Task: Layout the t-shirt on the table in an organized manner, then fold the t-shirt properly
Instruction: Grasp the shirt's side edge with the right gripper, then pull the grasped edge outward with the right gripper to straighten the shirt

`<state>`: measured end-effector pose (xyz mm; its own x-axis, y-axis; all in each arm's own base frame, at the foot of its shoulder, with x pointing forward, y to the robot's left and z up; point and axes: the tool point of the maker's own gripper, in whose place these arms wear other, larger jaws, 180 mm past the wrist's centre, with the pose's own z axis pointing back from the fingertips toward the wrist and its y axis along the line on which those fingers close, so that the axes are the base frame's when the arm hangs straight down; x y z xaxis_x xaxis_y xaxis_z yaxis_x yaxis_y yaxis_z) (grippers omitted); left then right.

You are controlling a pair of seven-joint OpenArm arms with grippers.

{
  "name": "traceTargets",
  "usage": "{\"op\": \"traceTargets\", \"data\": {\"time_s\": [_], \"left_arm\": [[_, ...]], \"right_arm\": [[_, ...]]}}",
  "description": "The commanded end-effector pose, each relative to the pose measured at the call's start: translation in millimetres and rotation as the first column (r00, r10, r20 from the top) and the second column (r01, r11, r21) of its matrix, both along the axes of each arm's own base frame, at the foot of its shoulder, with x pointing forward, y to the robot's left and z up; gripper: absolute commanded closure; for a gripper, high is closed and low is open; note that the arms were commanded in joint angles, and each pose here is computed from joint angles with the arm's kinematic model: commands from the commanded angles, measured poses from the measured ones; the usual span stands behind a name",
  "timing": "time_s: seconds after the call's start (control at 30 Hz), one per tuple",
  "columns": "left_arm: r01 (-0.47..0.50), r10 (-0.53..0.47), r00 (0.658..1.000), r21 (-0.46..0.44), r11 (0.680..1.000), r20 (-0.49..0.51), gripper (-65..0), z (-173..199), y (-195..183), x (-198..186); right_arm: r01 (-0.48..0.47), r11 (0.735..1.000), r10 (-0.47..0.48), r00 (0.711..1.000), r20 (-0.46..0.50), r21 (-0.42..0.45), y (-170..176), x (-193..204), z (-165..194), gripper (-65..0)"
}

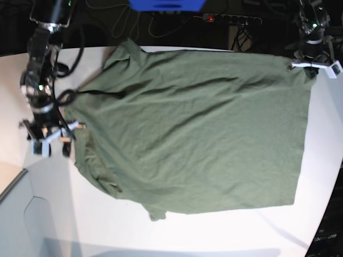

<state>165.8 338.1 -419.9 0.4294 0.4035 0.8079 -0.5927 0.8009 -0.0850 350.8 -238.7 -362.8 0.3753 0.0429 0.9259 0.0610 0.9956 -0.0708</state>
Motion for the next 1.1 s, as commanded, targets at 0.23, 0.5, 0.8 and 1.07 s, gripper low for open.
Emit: {"op": "traceTargets", "data": {"time_s": [0.23,0.5,0.8,1.07], "left_arm": [[-0.103,0.097,0.994,0.11,0.989,0.059,-0.1,34.6,50.6,-13.9],[-0.108,0.103,0.994,0.119,0.987,0.047,-0.1,34.2,53.6,-18.8],[-0.111,0.107,0.994,0.114,0.987,0.038,-0.1,30.6,53.8,-20.9],[-0.111,0.107,0.994,0.114,0.987,0.038,-0.1,30.6,53.8,-20.9]], "right_arm": [[-0.157,0.988,0.157,0.986,-0.056,0.006,33.3,95.9,-9.8,-33.4],[-0.253,0.967,0.252,0.949,-0.188,0.019,66.8,132.9,-36.1,-38.3],[-0.27,0.962,0.27,0.947,-0.175,0.026,73.0,144.0,-39.5,-38.8],[-0.256,0.966,0.26,0.946,-0.191,0.049,69.2,132.9,-60.6,-35.7]]}}
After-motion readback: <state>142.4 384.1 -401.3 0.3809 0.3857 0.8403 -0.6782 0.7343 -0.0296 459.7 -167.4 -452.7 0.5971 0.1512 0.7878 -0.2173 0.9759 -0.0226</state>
